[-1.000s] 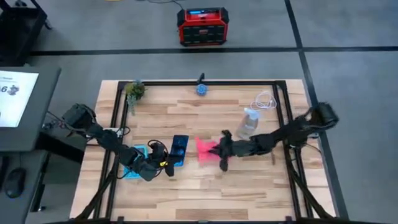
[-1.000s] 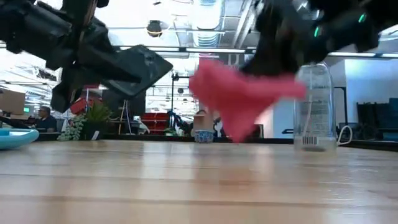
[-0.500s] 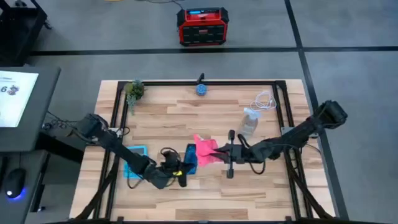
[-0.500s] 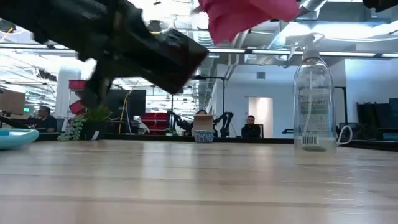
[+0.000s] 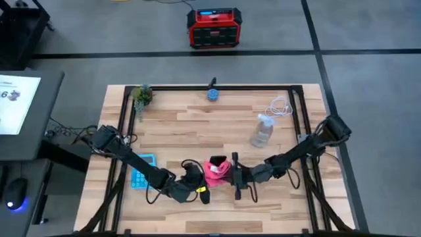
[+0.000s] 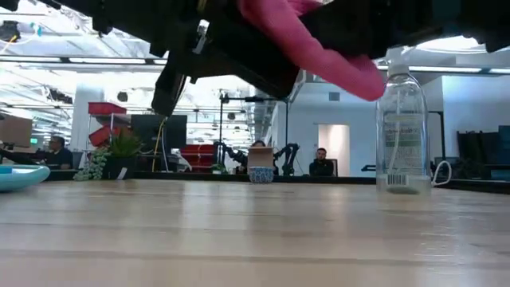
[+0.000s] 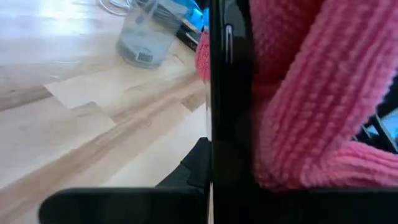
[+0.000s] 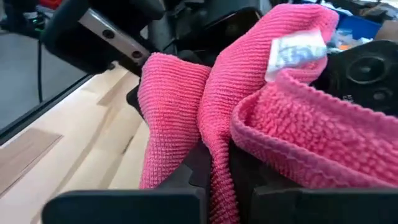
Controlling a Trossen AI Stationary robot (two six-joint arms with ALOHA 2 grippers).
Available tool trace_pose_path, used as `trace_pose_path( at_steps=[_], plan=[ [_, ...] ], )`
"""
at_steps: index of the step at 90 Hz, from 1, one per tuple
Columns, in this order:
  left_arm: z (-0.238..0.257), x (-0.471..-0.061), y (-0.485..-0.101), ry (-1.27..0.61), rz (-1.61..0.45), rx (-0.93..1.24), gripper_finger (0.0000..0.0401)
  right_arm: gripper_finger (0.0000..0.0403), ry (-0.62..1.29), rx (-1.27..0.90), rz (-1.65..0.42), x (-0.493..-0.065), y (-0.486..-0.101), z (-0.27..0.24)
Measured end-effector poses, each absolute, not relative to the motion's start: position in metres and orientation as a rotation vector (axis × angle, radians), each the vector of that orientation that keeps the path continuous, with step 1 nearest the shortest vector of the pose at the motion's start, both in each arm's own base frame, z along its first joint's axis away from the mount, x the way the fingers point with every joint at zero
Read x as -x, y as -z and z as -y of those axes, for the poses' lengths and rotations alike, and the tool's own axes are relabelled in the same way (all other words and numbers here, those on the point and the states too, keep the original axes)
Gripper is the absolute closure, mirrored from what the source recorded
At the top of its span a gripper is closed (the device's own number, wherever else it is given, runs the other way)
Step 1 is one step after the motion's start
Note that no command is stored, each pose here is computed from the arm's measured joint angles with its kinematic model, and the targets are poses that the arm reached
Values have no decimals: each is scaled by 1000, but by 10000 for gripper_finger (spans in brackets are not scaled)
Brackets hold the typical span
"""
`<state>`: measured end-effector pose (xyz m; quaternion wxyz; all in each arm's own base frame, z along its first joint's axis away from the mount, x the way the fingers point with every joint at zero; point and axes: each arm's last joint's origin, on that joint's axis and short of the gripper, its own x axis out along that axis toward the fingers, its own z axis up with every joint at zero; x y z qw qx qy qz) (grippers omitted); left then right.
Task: Apply microfiber cloth
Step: Wipe the black cellphone with the pink microfiber cloth
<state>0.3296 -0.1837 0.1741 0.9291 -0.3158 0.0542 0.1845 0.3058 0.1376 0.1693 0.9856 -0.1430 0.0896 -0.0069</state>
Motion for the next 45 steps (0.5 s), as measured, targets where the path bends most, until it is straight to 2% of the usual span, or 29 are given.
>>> trace_pose_path(
  at_steps=[20,29,45],
  plan=[
    [186,-330,-182,-363,-81,686,390,394,250,322,-115,-290,-211,-131],
    [187,-330,-183,-347,-85,674,390,394,238,309,-119,-287,-217,-129],
    [188,-329,-179,-345,-108,646,390,394,61,307,-205,-291,-195,-136]
  ],
)
